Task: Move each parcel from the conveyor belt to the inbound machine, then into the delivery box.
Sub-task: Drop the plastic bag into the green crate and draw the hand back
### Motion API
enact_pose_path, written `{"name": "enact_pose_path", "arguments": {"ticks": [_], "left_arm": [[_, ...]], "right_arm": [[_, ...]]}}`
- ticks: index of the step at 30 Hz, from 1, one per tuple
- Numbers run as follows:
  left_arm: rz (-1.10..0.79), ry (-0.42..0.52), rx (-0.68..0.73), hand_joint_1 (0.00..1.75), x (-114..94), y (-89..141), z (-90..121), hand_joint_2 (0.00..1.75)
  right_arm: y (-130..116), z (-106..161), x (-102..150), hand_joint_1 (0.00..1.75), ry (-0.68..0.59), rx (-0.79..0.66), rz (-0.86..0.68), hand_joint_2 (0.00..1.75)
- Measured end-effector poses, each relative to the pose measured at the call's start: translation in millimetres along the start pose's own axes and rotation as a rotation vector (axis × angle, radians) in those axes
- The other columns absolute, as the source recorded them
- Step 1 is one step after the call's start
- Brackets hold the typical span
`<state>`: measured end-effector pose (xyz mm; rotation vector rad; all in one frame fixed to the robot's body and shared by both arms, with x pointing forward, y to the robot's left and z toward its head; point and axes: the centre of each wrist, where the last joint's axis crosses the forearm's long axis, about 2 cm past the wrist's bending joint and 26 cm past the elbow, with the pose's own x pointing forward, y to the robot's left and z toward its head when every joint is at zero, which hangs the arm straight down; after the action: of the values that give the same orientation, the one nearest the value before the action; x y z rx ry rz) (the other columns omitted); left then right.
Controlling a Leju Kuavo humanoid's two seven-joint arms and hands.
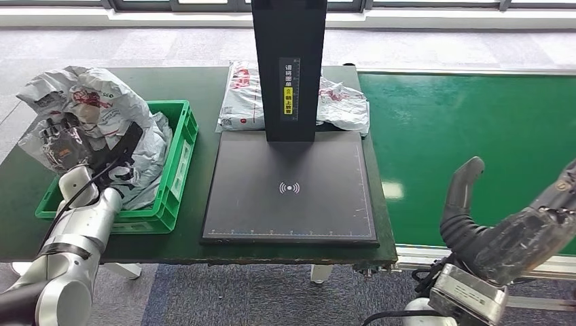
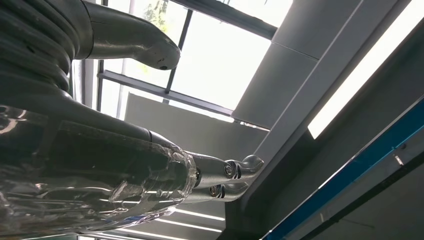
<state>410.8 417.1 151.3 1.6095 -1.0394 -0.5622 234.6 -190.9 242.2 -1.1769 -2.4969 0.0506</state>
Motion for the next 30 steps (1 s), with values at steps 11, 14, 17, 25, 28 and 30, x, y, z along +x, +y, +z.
{"name": "enact_pose_path", "arguments": {"ticks": [11,14,17,25,28,30], "left_arm": [[0.016,-0.053,-0.043,0.0,21.4,0.8,1.5,1.31],[0.014,-0.053,-0.06,0.0,24.5,0.2,2.3,1.75],[0.014,-0.052,-0.067,0.1,26.3,-0.6,3.4,1.75],[0.016,-0.049,-0.074,1.75,27.9,-1.7,4.8,1.75],[0.016,-0.049,-0.075,1.75,28.1,-1.9,5.0,1.75],[0.016,-0.047,-0.075,1.75,28.3,-1.9,5.0,1.75]], "right_arm": [[-1.4,-1.5,0.6,0.0,0.013,-0.004,0.008,1.75],[-1.9,-2.0,0.8,0.0,0.014,-0.005,0.01,1.75],[-2.1,-2.1,0.8,0.0,0.014,-0.006,0.01,1.75],[-2.6,-2.6,1.0,0.0,0.017,-0.009,0.01,1.75],[-2.6,-2.7,1.1,0.0,0.024,-0.007,0.014,1.75],[-2.6,-2.9,1.2,0.0,0.029,-0.005,0.019,1.75]]}}
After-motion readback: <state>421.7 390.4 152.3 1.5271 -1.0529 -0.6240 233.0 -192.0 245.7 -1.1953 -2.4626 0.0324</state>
